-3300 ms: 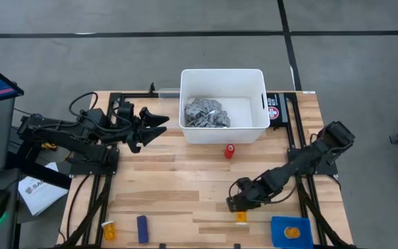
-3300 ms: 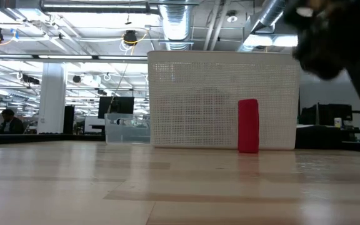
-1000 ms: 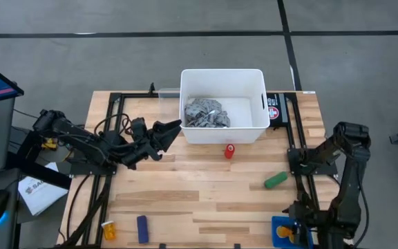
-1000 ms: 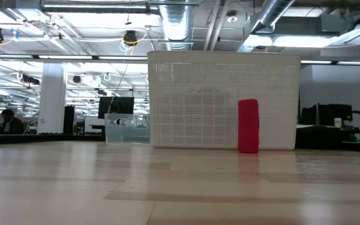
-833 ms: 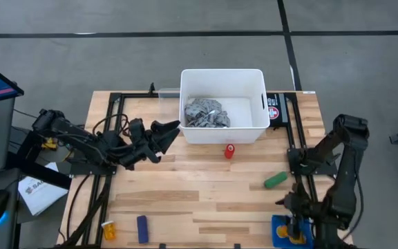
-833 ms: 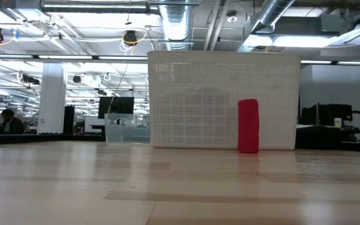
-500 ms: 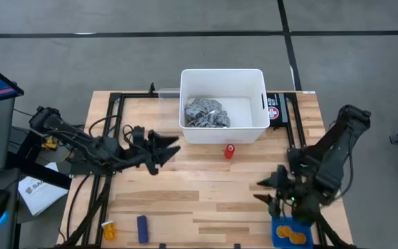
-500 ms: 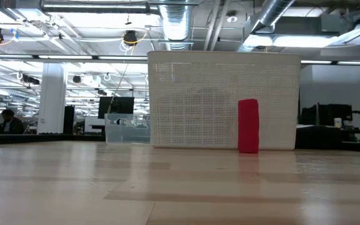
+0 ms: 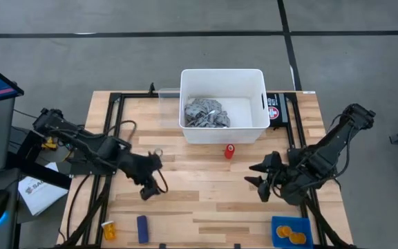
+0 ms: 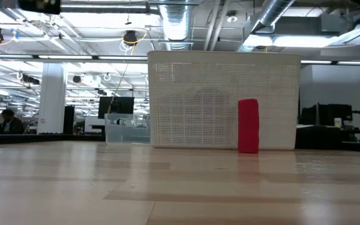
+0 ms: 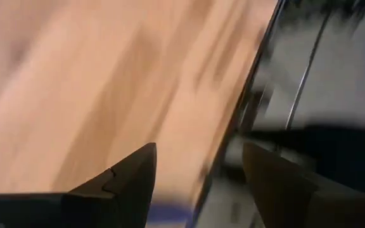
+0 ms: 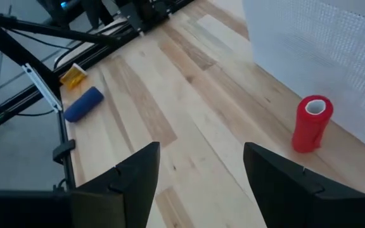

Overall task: Pick & Place Medicine items
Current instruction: Put the orange pill bottle into the blue bin

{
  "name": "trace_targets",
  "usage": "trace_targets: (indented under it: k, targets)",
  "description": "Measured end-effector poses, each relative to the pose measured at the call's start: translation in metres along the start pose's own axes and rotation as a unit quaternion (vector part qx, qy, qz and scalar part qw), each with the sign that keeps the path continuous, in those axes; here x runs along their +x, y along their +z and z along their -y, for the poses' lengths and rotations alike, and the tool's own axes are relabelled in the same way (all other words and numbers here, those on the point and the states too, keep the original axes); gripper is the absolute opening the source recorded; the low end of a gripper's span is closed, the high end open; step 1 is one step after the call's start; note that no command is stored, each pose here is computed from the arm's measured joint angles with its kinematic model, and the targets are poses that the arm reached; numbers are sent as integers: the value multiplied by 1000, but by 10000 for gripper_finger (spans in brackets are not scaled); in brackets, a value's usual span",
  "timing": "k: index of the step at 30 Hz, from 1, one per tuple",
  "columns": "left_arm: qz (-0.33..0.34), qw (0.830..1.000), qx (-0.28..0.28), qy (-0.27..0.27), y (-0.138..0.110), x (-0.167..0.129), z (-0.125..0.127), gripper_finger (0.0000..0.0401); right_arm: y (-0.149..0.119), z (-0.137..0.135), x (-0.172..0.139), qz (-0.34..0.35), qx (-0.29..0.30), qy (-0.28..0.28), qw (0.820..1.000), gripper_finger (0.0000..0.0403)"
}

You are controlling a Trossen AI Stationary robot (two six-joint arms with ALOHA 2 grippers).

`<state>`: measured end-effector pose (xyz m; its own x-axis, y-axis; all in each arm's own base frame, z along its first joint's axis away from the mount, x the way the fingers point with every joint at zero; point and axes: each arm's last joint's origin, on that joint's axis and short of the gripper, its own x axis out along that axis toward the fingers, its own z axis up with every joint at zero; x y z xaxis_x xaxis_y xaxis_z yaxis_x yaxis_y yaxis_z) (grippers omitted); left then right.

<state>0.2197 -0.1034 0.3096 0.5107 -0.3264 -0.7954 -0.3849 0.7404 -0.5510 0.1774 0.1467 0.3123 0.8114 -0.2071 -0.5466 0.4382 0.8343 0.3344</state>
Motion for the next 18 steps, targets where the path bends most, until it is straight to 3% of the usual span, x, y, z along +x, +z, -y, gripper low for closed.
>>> trace_targets:
  k: [3,6,9,12,18]
  targets:
    - [-149,989,-3,24,-3,12,0,224,0,-1,0,2,5,4,1000,224]
    - [-303,952,-26,40,-13,26,-3,224,1,-1,0,5,6,4,1000,224]
    - [-403,913,-32,54,-27,37,-4,224,1,-1,0,9,6,2,1000,224]
    - [-455,887,-44,67,-37,46,-2,225,0,-2,-1,17,3,0,1000,224]
    - [-504,857,-63,84,-54,69,-4,246,-1,-2,-3,29,-19,-2,999,223]
